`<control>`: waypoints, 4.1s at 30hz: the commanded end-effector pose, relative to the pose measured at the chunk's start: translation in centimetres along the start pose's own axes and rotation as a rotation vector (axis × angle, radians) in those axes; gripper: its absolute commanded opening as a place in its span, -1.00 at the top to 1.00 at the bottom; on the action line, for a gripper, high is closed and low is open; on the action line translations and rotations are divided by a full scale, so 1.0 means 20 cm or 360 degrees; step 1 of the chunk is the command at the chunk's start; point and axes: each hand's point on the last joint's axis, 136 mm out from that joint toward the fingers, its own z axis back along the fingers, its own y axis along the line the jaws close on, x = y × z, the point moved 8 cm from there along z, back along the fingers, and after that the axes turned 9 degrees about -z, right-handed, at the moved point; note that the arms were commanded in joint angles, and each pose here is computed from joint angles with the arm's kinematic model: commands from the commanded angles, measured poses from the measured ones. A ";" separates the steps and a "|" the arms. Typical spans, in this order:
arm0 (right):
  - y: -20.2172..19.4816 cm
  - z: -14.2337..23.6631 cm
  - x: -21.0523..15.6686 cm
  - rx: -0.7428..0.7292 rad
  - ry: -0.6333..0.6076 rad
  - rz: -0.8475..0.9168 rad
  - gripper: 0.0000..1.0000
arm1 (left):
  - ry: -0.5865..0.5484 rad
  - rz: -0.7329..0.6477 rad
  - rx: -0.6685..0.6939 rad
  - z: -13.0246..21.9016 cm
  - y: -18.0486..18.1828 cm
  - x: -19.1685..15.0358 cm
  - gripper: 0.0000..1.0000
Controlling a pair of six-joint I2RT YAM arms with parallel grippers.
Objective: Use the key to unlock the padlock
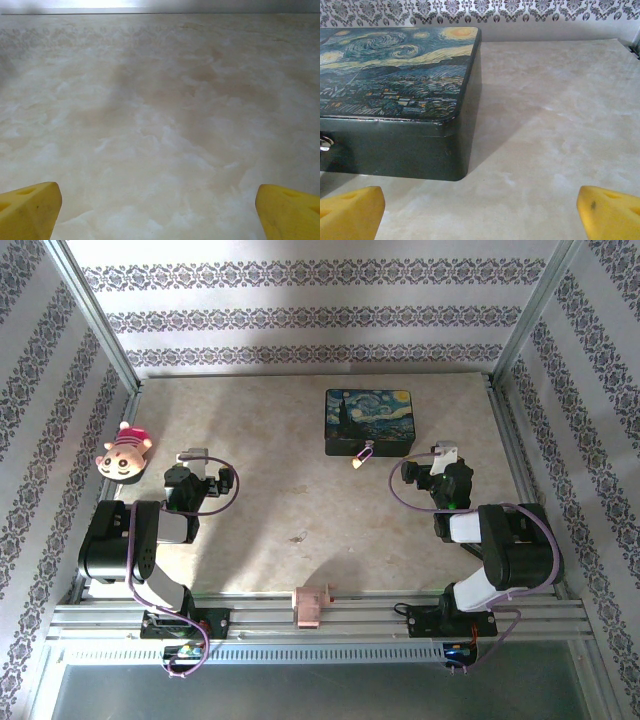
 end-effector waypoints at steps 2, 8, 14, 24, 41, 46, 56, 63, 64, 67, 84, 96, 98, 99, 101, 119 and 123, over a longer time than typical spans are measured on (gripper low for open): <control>-0.02 -0.01 0.05 -0.0022 -0.0051 0.0003 -0.96 | -0.0068 -0.0011 -0.0004 -0.01 0.00 0.05 -0.99; -0.02 0.03 0.11 -0.0063 -0.0081 -0.0011 -0.96 | -0.0025 -0.0005 -0.0003 0.02 0.01 0.15 -0.99; -0.01 0.13 0.19 -0.0117 -0.0097 -0.0068 -0.96 | -0.0087 0.0043 0.0123 0.12 0.05 0.23 -0.98; 0.02 0.11 0.31 -0.0229 0.0260 -0.0332 -0.96 | -0.0189 0.0625 0.0030 0.19 0.06 0.51 -0.99; 0.11 -0.46 0.47 -0.0146 0.0754 -0.0691 -0.69 | 0.0266 0.0609 -0.0629 -0.29 -0.75 0.81 -1.00; 0.11 -0.56 0.43 -0.0156 0.0819 -0.0694 -0.65 | 0.0344 0.0573 -0.0713 -0.41 -0.90 0.78 -0.76; 0.17 -0.68 0.36 -0.0121 0.0929 -0.0667 -0.56 | 0.0457 0.0559 -0.0825 -0.60 -1.06 0.72 -0.52; 0.28 -0.70 0.33 -0.0085 0.0961 -0.0603 -0.50 | 0.0482 0.0530 -0.0902 -0.62 -1.14 0.72 -0.38; 0.30 -0.70 0.32 -0.0079 0.0967 -0.0596 -0.48 | 0.0484 0.0518 -0.0910 -0.63 -1.15 0.71 -0.35; 0.34 -0.71 0.32 -0.0052 0.0982 -0.0581 -0.43 | 0.0496 0.0495 -0.0920 -0.63 -1.18 0.71 -0.31; 0.69 -0.70 0.26 0.0047 0.1095 -0.0295 -0.33 | 0.0489 0.0478 -0.0806 -0.49 -1.10 0.63 0.25; 1.09 -0.62 0.20 0.0296 0.1174 -0.0174 -0.32 | 0.0456 0.0539 -0.0513 -0.19 -0.88 0.51 0.36; 1.17 -0.60 0.18 0.0351 0.1199 -0.0151 -0.32 | 0.0452 0.0562 -0.0428 -0.12 -0.83 0.47 0.36; 1.21 -0.60 0.16 0.0375 0.1210 -0.0136 -0.32 | 0.0454 0.0573 -0.0392 -0.09 -0.80 0.45 0.35; 1.28 -0.59 0.13 0.0412 0.1236 -0.0119 -0.32 | 0.0451 0.0587 -0.0323 -0.03 -0.76 0.42 0.34; 1.49 -0.68 0.07 0.0455 0.1302 -0.0035 -0.49 | 0.0441 0.0646 -0.0184 0.08 -0.67 0.34 0.27; 1.45 -0.72 0.11 0.0399 0.1308 0.0001 -0.57 | 0.0420 0.0645 -0.0163 0.06 -0.67 0.37 0.26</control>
